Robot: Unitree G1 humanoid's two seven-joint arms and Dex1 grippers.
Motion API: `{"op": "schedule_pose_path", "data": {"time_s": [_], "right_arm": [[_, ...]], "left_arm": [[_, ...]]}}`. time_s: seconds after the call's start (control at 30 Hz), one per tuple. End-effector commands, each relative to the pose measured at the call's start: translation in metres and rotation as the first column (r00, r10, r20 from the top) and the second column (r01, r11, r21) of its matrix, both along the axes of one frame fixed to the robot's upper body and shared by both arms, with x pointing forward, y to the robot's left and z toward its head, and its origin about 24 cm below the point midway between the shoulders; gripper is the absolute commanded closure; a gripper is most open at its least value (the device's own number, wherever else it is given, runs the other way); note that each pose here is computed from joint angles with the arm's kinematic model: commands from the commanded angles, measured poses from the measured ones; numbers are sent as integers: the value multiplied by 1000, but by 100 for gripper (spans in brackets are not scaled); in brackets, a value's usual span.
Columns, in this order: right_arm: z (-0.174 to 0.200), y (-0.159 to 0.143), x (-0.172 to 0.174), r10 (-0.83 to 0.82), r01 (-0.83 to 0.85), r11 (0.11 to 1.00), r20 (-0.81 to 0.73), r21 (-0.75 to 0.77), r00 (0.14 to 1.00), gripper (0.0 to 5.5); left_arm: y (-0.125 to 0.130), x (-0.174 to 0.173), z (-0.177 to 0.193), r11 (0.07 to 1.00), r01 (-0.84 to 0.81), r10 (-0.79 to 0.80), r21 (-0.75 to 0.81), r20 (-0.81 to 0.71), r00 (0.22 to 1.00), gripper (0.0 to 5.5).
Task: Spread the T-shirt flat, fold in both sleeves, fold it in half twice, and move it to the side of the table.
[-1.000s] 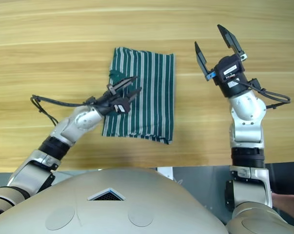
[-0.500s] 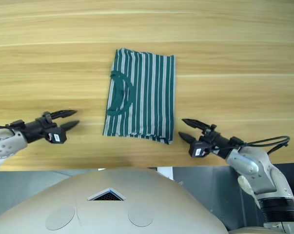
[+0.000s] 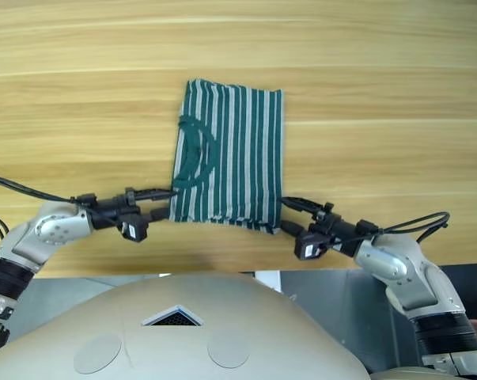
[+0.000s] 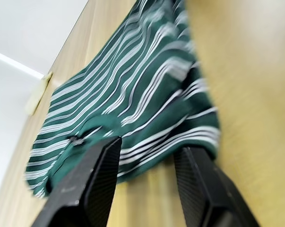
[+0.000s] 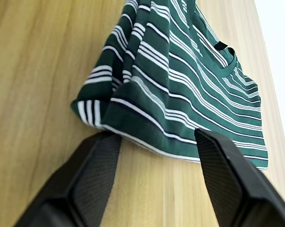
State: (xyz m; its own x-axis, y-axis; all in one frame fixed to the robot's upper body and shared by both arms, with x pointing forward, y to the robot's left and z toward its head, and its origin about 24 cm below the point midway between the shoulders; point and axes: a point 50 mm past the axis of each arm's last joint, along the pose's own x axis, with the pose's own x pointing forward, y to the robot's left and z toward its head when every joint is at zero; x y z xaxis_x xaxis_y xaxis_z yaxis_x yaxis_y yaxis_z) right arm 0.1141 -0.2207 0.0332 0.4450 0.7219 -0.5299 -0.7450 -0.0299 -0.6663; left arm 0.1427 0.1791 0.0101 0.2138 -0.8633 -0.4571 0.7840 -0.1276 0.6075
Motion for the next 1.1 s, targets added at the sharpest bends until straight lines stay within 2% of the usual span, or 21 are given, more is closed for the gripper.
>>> {"op": "schedule_pose_path", "data": {"time_s": [0.03,0.33,0.53,0.73,0.83,1.0,1.1], "right_arm": [[-6,-3,-4,24,-27,998,-56,-52,998,265],[-3,2,-8,58,-61,997,-84,-37,995,265],[-5,3,-6,57,-60,998,-83,-34,995,369],[-6,2,-7,46,-49,998,-81,-31,996,482],[-5,2,-6,45,-47,999,-76,-23,996,527],[-4,4,-3,43,-44,999,-67,-9,997,537],[-3,5,-2,42,-42,999,-62,-2,997,537]], "left_arm": [[13,-27,-20,981,91,-64,169,-158,985,350],[9,-22,-20,982,94,-73,161,-134,988,350],[3,-26,-22,983,118,-99,138,-137,986,350],[2,-27,-24,983,126,-108,131,-143,984,453],[1,-29,-25,984,131,-112,124,-149,982,485],[1,-28,-27,985,126,-107,122,-150,983,538],[3,-28,-28,986,115,-96,121,-152,984,550]]}}
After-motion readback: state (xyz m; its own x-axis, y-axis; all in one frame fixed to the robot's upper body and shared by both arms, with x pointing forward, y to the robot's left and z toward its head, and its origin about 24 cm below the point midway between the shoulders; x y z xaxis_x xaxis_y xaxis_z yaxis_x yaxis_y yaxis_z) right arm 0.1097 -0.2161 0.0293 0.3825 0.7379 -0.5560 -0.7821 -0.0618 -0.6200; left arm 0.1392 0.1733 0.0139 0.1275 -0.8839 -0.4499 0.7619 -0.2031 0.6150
